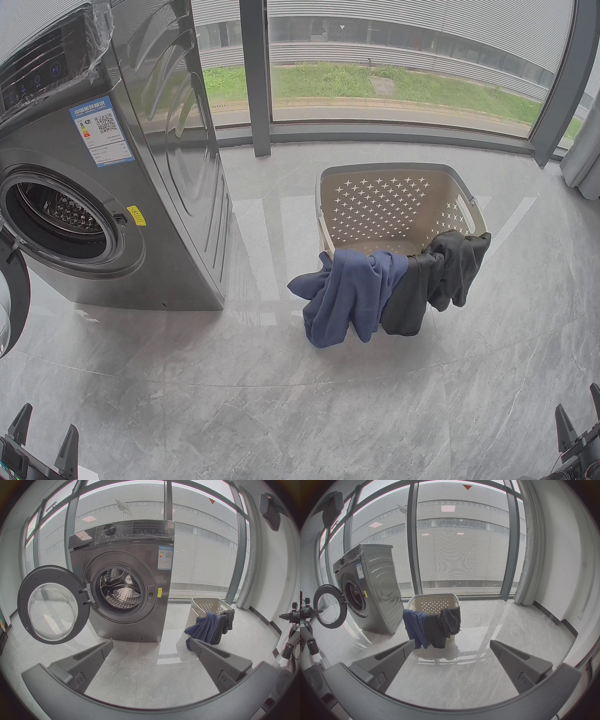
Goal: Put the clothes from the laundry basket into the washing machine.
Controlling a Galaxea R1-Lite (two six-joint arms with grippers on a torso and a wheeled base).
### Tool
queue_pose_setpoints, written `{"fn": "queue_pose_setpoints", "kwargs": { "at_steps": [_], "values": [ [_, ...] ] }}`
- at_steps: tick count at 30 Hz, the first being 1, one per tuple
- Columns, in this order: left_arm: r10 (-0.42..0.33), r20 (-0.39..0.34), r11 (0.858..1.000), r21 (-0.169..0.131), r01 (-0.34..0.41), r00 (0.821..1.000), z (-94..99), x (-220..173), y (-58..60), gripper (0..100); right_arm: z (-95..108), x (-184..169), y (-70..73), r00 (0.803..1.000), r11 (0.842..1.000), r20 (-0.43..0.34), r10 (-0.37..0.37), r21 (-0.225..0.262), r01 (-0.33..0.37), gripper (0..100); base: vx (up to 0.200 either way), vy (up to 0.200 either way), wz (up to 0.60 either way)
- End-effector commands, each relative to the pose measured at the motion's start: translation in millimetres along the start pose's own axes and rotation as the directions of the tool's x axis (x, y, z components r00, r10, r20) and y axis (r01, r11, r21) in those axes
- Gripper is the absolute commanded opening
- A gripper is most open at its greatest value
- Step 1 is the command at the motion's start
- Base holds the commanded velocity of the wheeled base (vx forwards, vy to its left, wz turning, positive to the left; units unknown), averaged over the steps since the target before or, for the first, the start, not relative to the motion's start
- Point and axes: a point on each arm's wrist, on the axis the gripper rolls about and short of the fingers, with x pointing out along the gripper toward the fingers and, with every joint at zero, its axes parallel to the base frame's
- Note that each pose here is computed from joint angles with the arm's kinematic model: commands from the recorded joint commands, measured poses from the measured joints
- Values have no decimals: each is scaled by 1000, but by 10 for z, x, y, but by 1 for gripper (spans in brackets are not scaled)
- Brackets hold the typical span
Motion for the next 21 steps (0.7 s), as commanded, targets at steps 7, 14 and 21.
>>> {"fn": "queue_pose_setpoints", "kwargs": {
  "at_steps": [7,14,21],
  "values": [
    [1,-4,1000,0,-1,1000,-47,3,2,100,-45,7,0,1000,1000,-8,0,0,0,100,0,-200,0],
    [-1,-4,1000,-2,1,1000,-47,3,2,100,-45,7,0,1000,1000,-8,0,0,0,100,0,-86,0],
    [-1,-4,1000,1,1,1000,-47,3,2,100,-45,7,0,1000,1000,-8,-1,0,1,100,0,0,0]
  ]
}}
